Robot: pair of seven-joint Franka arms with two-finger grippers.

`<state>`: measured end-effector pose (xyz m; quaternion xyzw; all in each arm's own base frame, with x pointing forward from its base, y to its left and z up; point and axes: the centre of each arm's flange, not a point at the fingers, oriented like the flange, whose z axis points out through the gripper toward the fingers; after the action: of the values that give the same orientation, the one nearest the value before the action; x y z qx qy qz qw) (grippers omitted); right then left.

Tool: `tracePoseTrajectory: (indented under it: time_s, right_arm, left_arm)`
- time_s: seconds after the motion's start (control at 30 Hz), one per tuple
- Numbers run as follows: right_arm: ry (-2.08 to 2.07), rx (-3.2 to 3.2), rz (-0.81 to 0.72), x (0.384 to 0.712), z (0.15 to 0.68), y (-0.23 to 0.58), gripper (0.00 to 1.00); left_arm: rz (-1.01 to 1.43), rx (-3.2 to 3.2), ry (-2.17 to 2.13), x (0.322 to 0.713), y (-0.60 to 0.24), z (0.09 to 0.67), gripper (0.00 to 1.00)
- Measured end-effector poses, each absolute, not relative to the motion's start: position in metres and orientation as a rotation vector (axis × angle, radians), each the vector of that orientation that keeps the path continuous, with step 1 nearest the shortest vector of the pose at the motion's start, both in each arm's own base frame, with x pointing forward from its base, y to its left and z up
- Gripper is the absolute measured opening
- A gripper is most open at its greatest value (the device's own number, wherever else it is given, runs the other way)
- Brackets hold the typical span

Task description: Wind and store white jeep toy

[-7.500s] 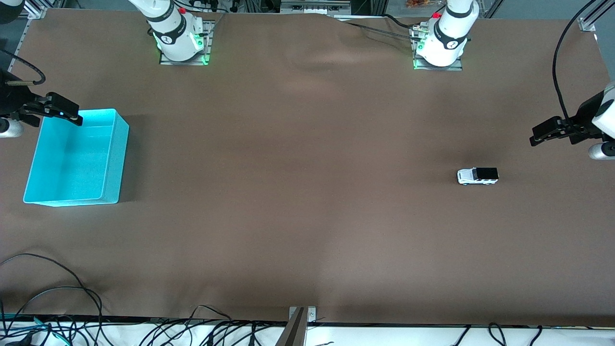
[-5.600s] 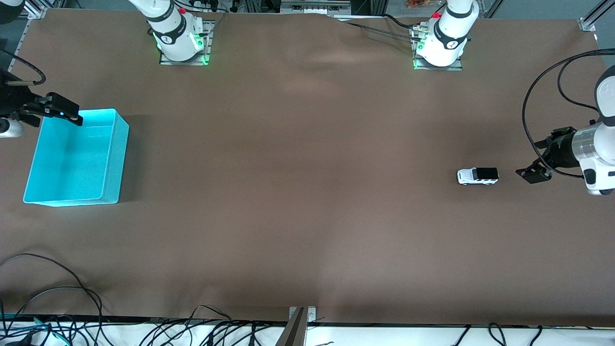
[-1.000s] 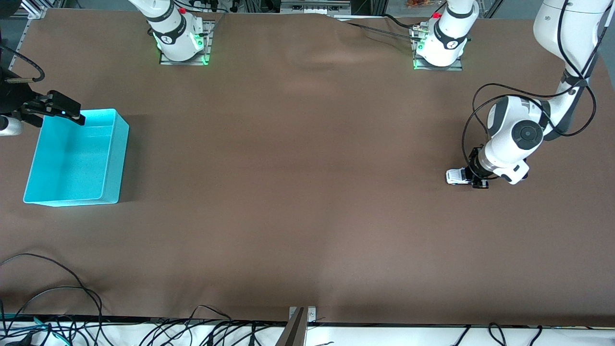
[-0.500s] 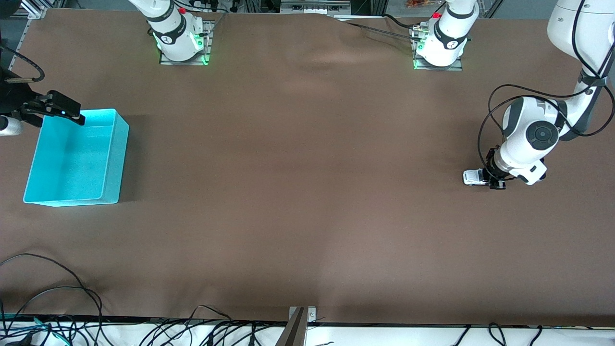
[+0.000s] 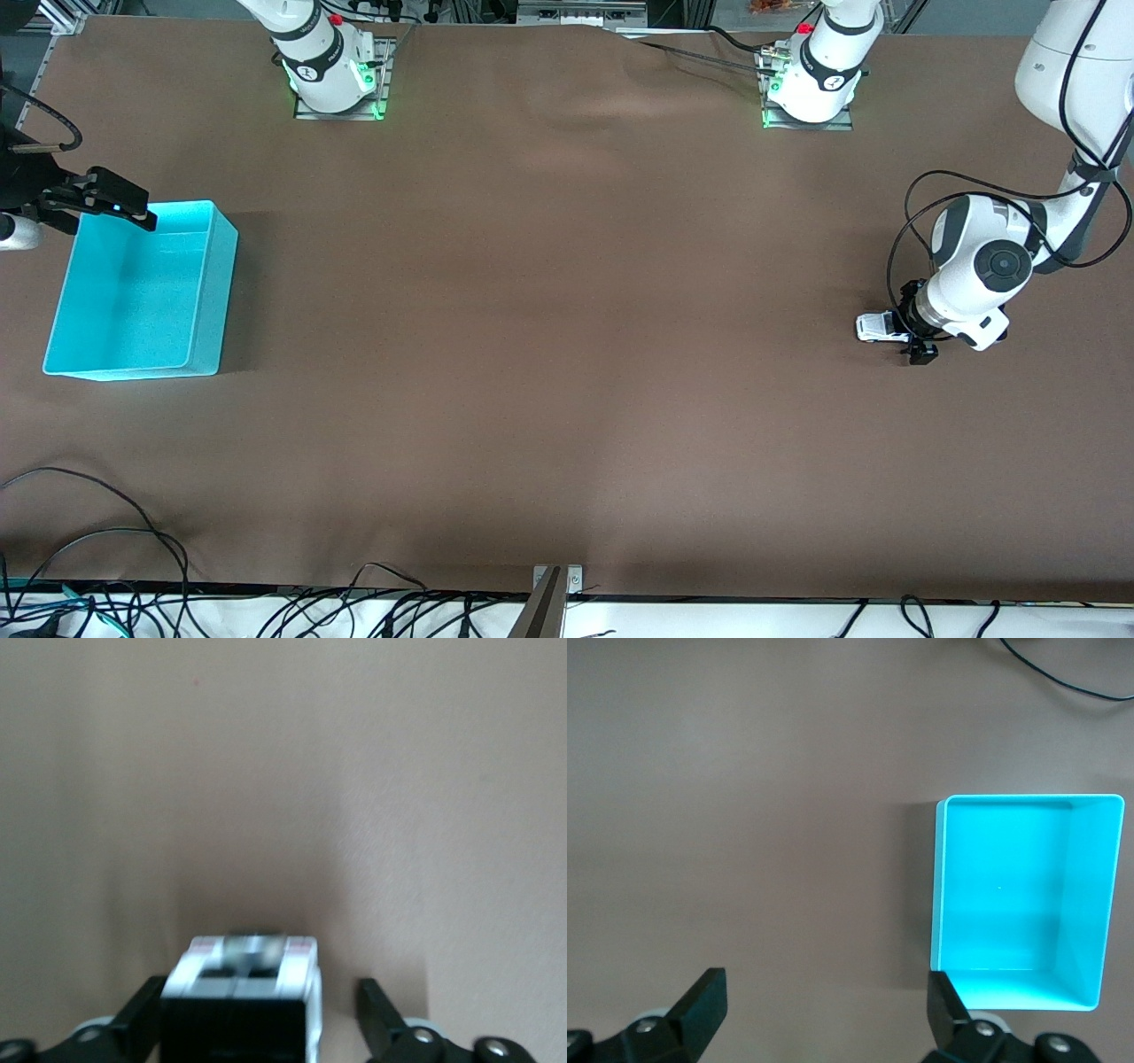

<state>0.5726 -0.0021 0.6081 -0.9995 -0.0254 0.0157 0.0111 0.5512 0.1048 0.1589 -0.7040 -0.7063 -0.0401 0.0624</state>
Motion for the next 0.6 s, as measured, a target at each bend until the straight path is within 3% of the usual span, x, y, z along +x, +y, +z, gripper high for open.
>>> tracePoseTrajectory:
  time_s: [0.6]
  right_arm:
    - [-0.079, -3.118, 0.049, 0.573, 0.608, -0.002, 1.0]
  left_arm:
    - [-0.202, -2.144, -2.018, 0.597, 0.109, 0.248, 1.0]
